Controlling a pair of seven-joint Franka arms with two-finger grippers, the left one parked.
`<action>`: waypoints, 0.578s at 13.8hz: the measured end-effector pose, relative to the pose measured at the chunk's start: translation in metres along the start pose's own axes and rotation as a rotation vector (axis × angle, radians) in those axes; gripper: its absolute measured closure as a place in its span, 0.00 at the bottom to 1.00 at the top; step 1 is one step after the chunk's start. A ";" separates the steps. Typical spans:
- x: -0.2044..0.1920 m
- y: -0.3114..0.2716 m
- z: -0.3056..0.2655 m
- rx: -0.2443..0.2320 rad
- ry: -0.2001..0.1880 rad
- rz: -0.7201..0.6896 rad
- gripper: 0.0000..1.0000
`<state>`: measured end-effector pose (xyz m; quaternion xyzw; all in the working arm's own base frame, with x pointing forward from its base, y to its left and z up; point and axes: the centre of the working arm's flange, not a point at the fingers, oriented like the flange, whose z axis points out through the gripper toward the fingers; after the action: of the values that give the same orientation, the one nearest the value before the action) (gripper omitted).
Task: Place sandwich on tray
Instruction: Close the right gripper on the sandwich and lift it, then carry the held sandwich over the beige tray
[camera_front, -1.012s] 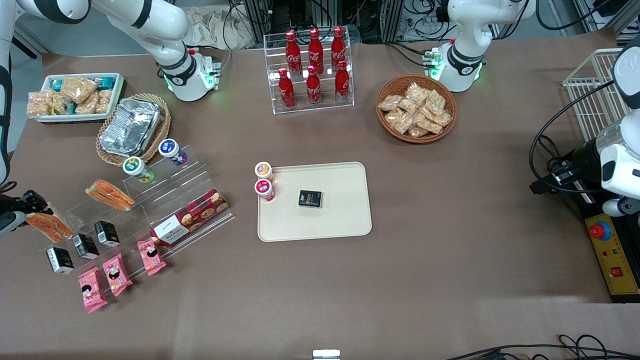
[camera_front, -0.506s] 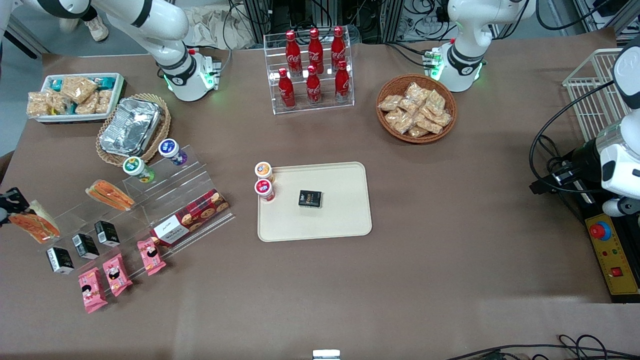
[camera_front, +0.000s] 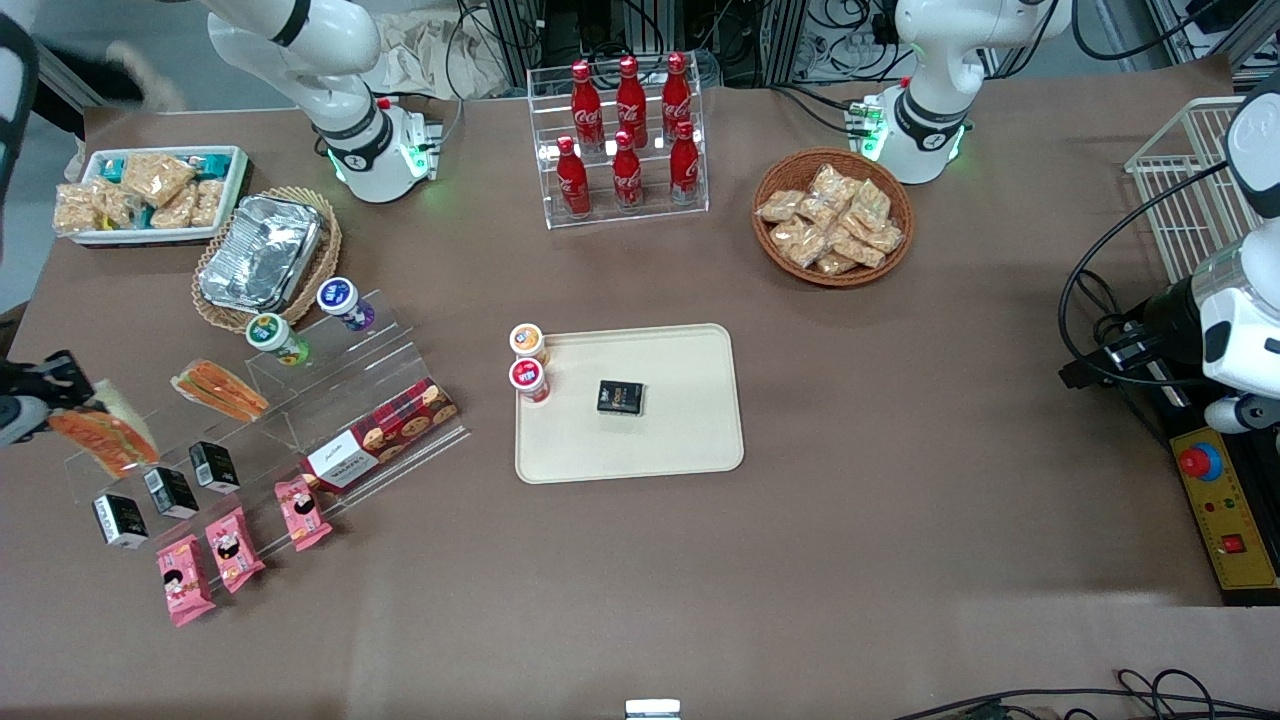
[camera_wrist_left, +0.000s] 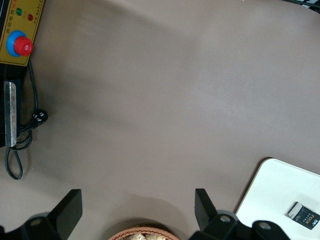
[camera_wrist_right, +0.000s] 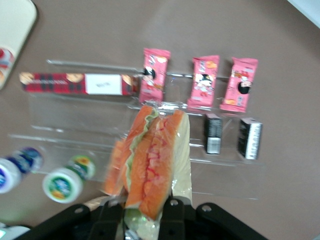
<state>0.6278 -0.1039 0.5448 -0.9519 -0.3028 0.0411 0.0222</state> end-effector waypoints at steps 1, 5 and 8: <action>0.011 -0.017 -0.004 0.001 -0.004 0.008 0.74; 0.072 -0.109 -0.018 -0.017 0.001 -0.068 0.74; 0.122 -0.204 -0.017 -0.028 -0.003 -0.213 0.74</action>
<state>0.6109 0.1328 0.5681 -0.9144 -0.4031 0.0357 0.0129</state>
